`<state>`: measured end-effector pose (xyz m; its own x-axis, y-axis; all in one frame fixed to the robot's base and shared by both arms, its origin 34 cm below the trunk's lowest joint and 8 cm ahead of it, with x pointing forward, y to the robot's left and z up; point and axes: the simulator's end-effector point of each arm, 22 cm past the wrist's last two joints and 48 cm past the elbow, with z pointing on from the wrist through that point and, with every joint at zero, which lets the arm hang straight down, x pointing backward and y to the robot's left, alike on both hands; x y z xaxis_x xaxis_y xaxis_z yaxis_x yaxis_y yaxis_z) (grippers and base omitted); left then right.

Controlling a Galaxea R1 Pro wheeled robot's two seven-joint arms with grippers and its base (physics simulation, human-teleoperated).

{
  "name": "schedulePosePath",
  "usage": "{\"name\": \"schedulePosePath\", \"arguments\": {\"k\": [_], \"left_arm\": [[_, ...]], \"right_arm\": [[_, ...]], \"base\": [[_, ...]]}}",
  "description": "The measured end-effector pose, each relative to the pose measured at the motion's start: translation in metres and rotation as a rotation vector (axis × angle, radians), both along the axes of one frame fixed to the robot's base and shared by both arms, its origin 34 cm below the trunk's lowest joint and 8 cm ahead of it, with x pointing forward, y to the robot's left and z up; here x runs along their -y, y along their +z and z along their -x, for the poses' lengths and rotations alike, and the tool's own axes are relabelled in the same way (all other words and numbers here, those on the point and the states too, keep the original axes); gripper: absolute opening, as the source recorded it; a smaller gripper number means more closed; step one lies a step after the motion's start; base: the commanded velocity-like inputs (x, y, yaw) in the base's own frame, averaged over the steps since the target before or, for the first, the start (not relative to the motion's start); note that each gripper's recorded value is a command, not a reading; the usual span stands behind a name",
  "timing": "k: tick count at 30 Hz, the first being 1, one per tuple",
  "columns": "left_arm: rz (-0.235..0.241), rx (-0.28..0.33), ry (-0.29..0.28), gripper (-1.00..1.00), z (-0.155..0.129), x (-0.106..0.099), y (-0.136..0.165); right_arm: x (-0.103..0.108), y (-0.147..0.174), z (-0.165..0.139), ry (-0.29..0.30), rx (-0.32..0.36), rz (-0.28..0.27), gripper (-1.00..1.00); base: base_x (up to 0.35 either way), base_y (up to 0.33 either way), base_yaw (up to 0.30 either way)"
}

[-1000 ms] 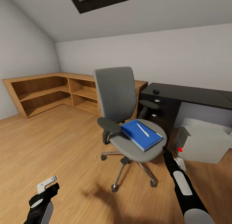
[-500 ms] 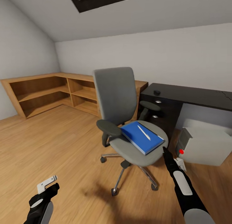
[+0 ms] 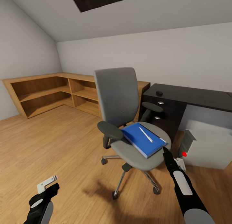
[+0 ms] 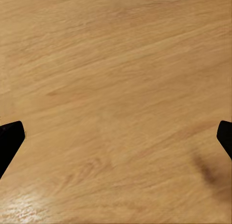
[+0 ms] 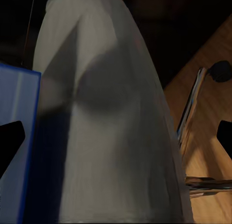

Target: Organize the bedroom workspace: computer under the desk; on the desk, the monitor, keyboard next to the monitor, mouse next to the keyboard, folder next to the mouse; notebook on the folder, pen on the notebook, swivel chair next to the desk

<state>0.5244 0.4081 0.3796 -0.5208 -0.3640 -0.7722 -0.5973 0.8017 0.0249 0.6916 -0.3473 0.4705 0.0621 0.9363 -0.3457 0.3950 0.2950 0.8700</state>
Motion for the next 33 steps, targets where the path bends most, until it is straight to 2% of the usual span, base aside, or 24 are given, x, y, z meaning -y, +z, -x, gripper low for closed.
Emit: {"name": "schedulePosePath", "arguments": {"k": [25, 29, 33], "left_arm": [[-0.001, -0.001, 0.001, 1.00, 0.0002, -0.0004, 0.0001], [-0.004, -0.001, 0.000, 1.00, 0.0002, -0.0001, 0.0005], [-0.029, -0.009, -0.010, 1.00, 0.0003, -0.0016, 0.0017]], "right_arm": [[0.0014, -0.0002, 0.0004, -0.002, -0.002, 0.003, 1.00], [0.0028, 0.0013, 0.0004, -0.004, 0.000, 0.005, 1.00], [0.0019, 0.0009, 0.0004, -0.003, 0.000, 0.006, 1.00]], "base": [[0.003, 0.000, 0.268], [0.224, 0.000, 0.281], [0.309, 0.000, 0.281]]}}
